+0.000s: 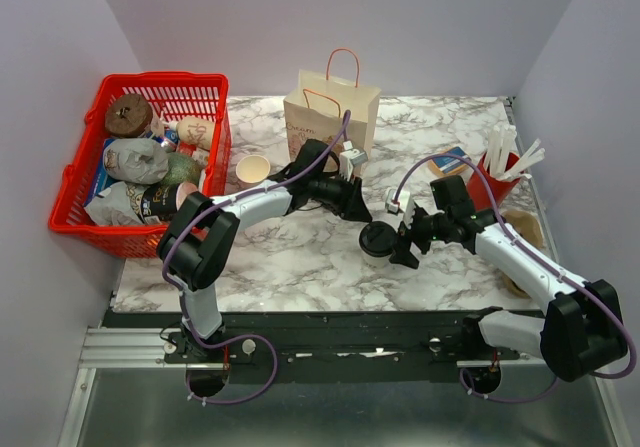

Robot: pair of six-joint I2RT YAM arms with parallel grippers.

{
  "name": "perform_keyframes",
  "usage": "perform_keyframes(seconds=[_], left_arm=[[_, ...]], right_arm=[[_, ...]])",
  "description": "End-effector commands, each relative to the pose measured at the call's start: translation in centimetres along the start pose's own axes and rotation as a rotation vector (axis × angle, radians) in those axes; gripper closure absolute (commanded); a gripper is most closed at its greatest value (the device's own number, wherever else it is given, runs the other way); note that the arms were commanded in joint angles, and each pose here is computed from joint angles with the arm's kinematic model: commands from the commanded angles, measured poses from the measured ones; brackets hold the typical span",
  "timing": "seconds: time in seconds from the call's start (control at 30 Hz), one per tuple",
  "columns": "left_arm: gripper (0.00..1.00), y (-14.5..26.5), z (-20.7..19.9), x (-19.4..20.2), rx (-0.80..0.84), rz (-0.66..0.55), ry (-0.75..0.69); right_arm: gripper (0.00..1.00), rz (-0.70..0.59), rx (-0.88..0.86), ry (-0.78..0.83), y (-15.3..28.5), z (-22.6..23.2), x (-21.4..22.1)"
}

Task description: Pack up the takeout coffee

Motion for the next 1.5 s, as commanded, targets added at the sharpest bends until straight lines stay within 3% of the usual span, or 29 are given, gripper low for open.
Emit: perform_keyframes(seconds=[0.0, 0.6, 0.9, 1.03, 1.13, 1.17, 1.2, 1.47], left_arm=[[0.53, -0.2, -0.8, 0.3, 0.03, 0.012, -0.009], [0.53, -0.6, -0.1, -0.8, -0.03, -0.013, 0.0], [0.52, -0.3, 0.0, -1.7, -0.033, -0.033, 0.002], [0.5, 1.1, 0.6, -3.0, -0.065, -0.08, 0.018], [0.46, 3.0, 0.2, -4.4, -0.001, -0.134, 0.058], [0.36, 3.4, -0.7, -4.4, 0.06, -0.126, 0.058], [0.34, 3.9, -0.8, -4.6, 0.095, -0.149, 0.042], [0.32, 2.9, -2.5, -1.9, 0.189, -0.108, 0.083]], right_arm=[[0.0, -0.01, 0.019, -0.007, -0.1, -0.5, -0.1], [0.0, 0.055, -0.002, 0.012, 1.5, 1.0, 0.8], [0.0, 0.003, -0.081, -0.004, 4.1, 3.1, -1.7], [0.0, -0.094, -0.078, -0.11, 5.4, 1.8, -4.6], [0.0, -0.13, -0.092, -0.225, 5.8, 0.3, -6.2], [0.0, -0.136, -0.098, -0.25, 5.8, 0.0, -6.4], [0.0, -0.14, -0.107, -0.297, 5.7, -0.3, -6.6], [0.0, -0.164, -0.198, -0.495, 3.3, -2.5, -7.7]])
Point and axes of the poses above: each gripper's point midway between its finger pads, its own y axis back along the fingers, its own z axis along the line the jaws close on, x = y × z, the point moved 2 cm from there along y, back along the fingers, and after that the axes turned 9 degrees about y, right-handed, at the moved point
